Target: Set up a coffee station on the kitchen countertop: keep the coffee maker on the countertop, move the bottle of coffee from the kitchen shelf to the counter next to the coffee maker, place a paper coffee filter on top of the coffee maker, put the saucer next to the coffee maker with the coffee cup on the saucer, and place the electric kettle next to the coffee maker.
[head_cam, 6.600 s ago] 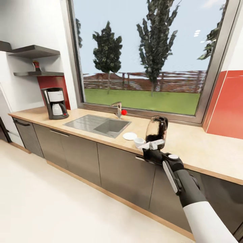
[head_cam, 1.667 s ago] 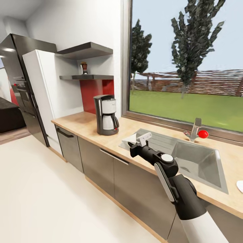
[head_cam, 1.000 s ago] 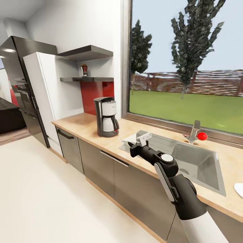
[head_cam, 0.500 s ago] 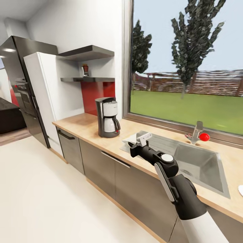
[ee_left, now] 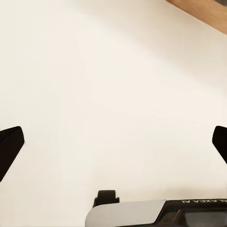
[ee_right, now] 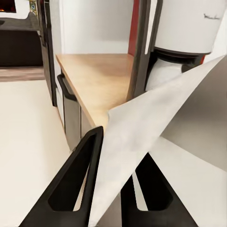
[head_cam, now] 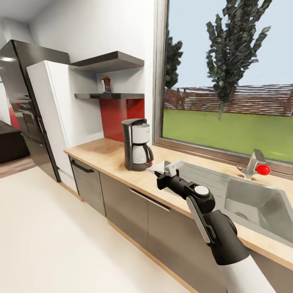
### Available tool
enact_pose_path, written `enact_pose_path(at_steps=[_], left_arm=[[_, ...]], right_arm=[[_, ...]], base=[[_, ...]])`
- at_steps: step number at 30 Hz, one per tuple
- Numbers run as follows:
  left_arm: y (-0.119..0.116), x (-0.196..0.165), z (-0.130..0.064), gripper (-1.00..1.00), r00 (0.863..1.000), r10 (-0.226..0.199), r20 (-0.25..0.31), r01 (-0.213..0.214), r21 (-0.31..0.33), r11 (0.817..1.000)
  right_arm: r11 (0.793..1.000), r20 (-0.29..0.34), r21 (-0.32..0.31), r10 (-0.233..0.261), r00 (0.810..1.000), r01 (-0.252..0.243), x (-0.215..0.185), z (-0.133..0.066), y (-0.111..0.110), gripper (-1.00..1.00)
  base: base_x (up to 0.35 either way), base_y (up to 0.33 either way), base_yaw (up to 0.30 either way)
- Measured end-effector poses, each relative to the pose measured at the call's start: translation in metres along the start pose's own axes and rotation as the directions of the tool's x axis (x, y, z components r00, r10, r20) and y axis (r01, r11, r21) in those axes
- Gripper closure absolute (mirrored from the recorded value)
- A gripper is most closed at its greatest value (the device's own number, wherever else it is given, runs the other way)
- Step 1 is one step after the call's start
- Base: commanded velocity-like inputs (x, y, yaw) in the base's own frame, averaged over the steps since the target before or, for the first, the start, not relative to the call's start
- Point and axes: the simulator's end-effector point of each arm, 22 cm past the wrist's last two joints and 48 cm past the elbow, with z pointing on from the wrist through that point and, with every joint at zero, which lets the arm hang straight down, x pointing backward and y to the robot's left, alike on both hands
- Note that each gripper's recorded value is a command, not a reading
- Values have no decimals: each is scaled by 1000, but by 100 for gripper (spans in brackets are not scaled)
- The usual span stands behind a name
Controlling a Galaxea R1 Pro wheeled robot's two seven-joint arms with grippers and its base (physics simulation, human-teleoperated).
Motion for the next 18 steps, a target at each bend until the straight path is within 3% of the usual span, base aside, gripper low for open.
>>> enact_pose_path(at_steps=[5,14,18], left_arm=[[0,0,0,-100,1000,0,0,0,0,1000],[0,0,0,-100,1000,0,0,0,0,1000],[0,0,0,-100,1000,0,0,0,0,1000]], right_arm=[[1000,0,0,0,1000,0,0,0,0,100],[1000,-1,0,1,1000,-1,0,0,0,100],[1000,0,0,0,1000,0,0,0,0,100]], base=[[202,201,-237],[46,37,-264],[209,121,-105]])
